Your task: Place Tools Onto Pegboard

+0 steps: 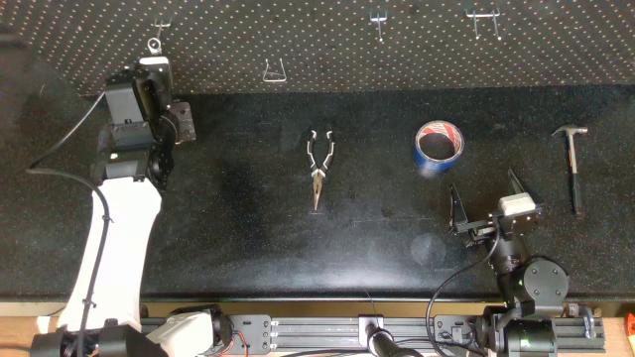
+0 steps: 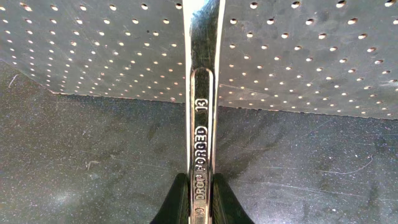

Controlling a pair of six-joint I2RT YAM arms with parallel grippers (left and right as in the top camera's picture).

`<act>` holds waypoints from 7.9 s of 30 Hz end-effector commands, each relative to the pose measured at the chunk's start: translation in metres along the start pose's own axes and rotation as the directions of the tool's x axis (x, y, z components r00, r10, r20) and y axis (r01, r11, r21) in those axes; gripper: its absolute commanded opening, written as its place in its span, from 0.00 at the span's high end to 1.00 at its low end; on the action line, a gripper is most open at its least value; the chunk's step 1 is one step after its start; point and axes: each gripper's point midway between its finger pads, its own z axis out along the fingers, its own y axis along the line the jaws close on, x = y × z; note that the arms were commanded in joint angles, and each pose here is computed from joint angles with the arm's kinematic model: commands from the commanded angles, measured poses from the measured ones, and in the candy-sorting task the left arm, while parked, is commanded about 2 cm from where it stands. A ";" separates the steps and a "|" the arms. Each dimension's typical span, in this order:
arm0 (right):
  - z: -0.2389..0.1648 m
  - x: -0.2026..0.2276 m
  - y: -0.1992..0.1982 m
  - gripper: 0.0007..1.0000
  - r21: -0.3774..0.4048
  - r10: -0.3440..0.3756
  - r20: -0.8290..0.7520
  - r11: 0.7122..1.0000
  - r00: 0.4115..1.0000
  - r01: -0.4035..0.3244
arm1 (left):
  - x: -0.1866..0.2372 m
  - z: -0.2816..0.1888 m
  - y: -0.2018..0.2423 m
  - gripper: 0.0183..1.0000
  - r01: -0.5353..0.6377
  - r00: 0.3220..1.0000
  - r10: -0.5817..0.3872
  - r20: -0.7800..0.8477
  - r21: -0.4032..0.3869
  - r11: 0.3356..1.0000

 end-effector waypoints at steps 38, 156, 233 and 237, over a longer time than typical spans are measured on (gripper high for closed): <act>0.000 0.001 0.001 0.02 -0.003 -0.011 0.000 1.000 1.000 0.011 | 0.118 -0.076 -0.202 0.00 0.092 0.821 -0.103 -0.561 -0.048 0.995; 0.000 0.001 0.001 0.02 -0.002 -0.011 0.000 1.000 1.000 0.011 | -0.127 -0.024 -0.175 0.99 0.002 0.830 -0.186 0.526 0.331 0.944; 0.040 -0.066 0.027 0.02 -0.109 0.242 -0.347 0.949 0.906 -0.296 | 0.118 -0.102 -0.061 0.00 0.115 0.765 -0.338 0.549 0.399 0.910; 0.111 -0.040 0.059 0.02 -0.048 0.241 -0.706 0.922 0.666 -0.385 | 0.118 -0.102 -0.061 0.00 0.115 0.764 -0.338 0.549 0.399 0.910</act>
